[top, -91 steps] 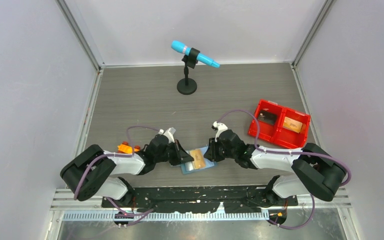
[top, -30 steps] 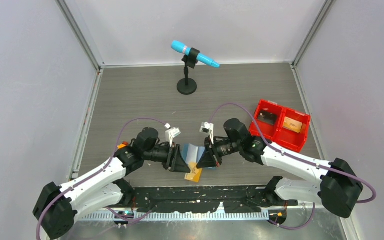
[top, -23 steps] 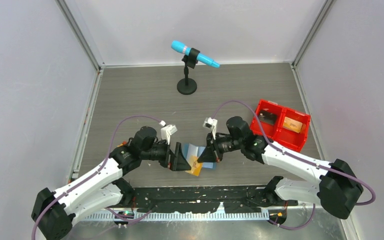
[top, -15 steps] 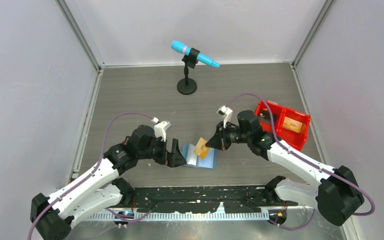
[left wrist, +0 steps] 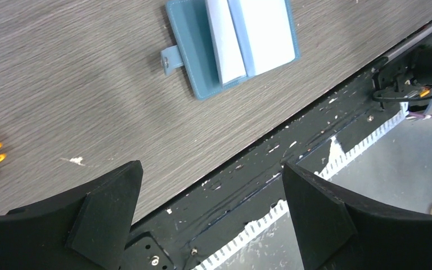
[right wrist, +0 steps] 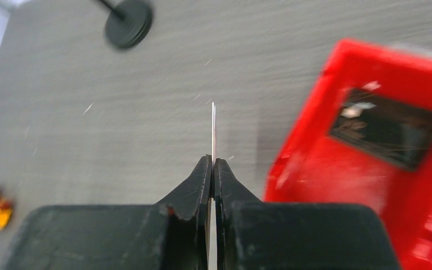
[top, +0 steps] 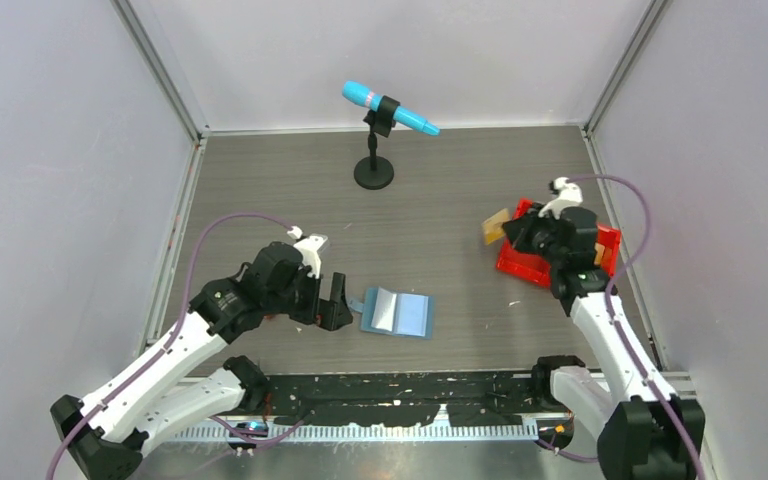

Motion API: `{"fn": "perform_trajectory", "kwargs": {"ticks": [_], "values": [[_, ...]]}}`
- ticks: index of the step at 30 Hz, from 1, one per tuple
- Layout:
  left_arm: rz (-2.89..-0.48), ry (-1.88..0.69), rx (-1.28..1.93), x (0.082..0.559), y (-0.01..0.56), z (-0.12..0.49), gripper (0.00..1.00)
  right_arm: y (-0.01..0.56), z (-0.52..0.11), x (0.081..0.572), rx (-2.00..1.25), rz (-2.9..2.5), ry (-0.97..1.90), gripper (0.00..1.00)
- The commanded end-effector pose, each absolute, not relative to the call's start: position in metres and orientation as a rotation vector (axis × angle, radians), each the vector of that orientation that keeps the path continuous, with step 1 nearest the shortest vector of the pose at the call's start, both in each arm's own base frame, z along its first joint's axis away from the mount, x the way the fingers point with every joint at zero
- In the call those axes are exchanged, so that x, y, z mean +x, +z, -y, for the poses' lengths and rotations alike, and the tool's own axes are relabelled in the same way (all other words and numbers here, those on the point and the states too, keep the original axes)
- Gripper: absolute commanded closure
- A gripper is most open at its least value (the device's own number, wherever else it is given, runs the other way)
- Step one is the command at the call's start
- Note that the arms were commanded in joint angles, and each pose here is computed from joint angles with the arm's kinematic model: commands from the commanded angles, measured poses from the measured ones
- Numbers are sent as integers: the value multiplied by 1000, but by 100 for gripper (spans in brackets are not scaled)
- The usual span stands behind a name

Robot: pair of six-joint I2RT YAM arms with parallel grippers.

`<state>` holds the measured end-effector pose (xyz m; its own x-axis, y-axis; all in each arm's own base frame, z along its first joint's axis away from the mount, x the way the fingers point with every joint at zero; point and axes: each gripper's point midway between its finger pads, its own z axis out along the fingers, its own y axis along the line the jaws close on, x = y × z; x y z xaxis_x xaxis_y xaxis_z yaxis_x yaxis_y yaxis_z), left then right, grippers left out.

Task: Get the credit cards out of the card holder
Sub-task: Place the credit card in the storage box.

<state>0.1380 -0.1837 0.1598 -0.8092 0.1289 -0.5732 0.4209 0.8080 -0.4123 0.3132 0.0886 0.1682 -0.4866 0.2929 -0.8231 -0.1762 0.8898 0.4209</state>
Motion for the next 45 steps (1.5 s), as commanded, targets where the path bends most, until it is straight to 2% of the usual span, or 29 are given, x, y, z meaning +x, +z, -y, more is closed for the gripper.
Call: {"fn": "perform_trajectory", "kwargs": {"ticks": [1, 9, 13, 29, 39, 45], "values": [[-2435, -661, 460, 137, 174, 171, 1, 208, -17, 326, 214, -1821, 299, 95], [-2464, -618, 514, 133, 173, 165, 1, 222, 82, 311, 445, -1754, -13, 95], [-2463, -642, 529, 133, 172, 170, 1, 215, 109, 306, 528, -1754, -92, 95], [-2447, -656, 415, 140, 178, 173, 1, 192, 143, 318, 564, -1788, -57, 94], [-2428, -689, 333, 147, 183, 179, 1, 163, 136, 346, 510, -1837, 135, 94], [-2432, -691, 319, 146, 182, 177, 1, 152, 139, 351, 510, -1851, 141, 94]]}}
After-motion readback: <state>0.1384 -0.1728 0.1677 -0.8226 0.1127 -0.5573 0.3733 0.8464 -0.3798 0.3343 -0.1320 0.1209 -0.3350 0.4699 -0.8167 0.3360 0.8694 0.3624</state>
